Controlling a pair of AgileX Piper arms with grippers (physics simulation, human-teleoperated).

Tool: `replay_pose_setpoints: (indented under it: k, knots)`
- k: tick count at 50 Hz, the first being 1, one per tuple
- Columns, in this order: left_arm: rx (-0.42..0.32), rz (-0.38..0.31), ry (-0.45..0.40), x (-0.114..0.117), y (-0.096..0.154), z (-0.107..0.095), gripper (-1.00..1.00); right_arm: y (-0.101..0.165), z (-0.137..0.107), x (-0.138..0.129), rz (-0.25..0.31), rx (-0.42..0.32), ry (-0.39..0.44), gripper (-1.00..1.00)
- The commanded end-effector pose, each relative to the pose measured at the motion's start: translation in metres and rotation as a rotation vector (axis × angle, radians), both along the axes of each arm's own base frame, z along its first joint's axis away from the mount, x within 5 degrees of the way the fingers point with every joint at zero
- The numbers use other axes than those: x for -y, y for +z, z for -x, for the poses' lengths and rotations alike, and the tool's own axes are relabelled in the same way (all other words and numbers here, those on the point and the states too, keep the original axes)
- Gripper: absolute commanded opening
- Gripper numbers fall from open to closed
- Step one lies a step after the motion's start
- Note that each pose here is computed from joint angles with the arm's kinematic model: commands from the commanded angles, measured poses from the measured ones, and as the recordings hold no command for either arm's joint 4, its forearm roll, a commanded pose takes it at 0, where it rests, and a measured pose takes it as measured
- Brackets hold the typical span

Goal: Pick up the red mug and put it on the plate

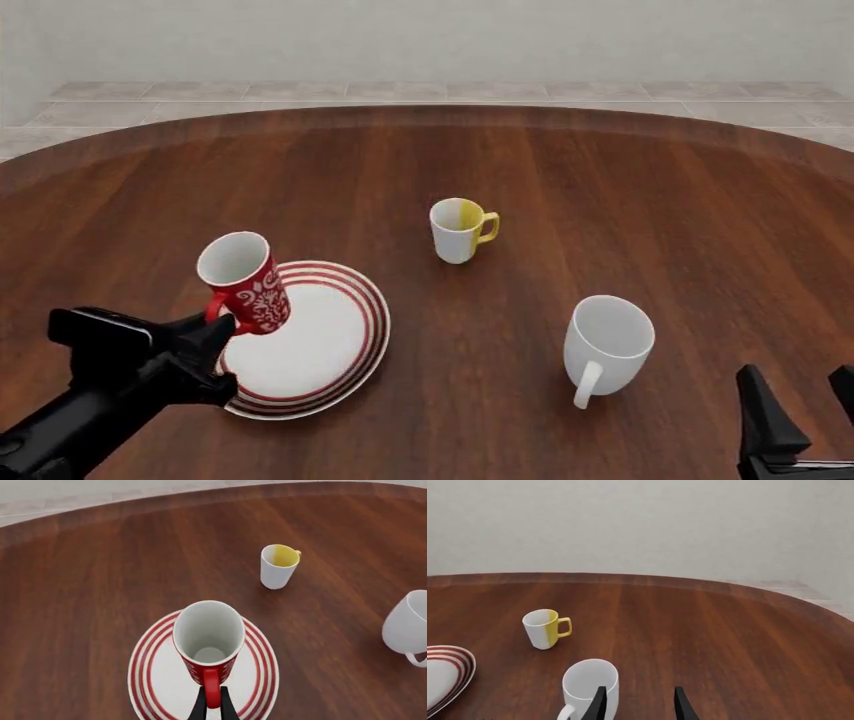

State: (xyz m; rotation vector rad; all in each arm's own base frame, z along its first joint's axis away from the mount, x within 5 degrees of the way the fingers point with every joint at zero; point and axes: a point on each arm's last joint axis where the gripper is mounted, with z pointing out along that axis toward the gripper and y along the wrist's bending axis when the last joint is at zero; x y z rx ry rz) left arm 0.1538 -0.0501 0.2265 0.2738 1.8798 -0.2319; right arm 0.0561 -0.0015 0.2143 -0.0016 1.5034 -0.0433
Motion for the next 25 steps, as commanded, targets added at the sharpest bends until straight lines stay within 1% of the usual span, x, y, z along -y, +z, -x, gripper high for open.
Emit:
replay_pose_setpoints:
  k: [1,5,12,16,25]
  knots:
    - [-0.001,-0.01,-0.01,0.004,-0.01,-0.009,-1.0,0.001,0.0,0.0,0.003,-0.002,0.0,1.0]
    - [-0.002,-0.006,-0.013,0.005,-0.011,-0.01,-1.0,0.001,0.0,0.0,0.003,-0.003,0.0,1.0]
    - [-0.012,-0.005,-0.02,0.008,-0.021,-0.012,-1.0,0.001,0.0,0.0,0.003,-0.004,0.0,1.0]
    - [-0.009,-0.002,-0.016,0.007,-0.018,-0.014,-1.0,0.001,-0.001,0.0,0.003,-0.005,0.0,1.0]
    - [-0.014,-0.006,-0.015,0.008,-0.024,-0.015,-1.0,0.0,-0.001,0.0,0.003,-0.005,0.0,1.0]
